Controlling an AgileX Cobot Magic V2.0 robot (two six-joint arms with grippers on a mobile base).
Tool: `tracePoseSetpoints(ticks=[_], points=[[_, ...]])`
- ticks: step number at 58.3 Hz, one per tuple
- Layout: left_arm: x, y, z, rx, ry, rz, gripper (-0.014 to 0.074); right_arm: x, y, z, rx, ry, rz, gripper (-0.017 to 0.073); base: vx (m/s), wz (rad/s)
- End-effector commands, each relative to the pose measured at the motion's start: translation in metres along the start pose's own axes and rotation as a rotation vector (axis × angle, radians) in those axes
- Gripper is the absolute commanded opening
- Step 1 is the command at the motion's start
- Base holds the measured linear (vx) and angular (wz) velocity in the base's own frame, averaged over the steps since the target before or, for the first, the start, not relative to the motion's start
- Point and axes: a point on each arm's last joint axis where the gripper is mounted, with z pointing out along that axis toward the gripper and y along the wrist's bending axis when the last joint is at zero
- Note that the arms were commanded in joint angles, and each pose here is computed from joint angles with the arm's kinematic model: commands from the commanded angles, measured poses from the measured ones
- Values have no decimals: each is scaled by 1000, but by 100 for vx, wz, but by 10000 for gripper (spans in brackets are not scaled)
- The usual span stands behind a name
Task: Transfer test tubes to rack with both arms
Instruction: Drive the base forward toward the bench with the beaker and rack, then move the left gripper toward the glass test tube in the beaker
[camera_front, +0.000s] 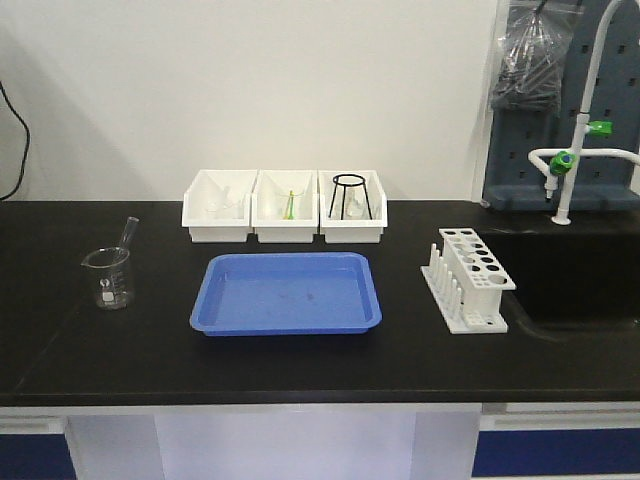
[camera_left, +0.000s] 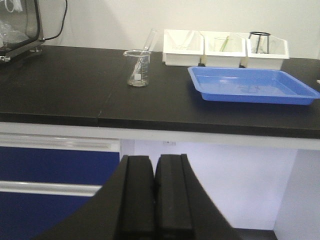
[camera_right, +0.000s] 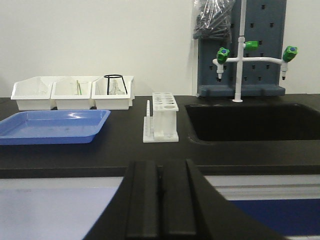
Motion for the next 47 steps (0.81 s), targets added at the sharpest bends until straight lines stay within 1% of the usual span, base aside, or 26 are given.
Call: tracePoseSetpoints(ticks=[1,12,47], points=[[-17,-1,-3,8,-120,-14,-4,-4,0,-1,0,-84,-15,-9,35,14],[-17,-1,-3,8,-120,-14,-4,-4,0,-1,0,-84,-15,-9,34,7],[-17,-1,-3,8,-120,-14,-4,-4,0,-1,0,-84,-15,-9,33,-3]])
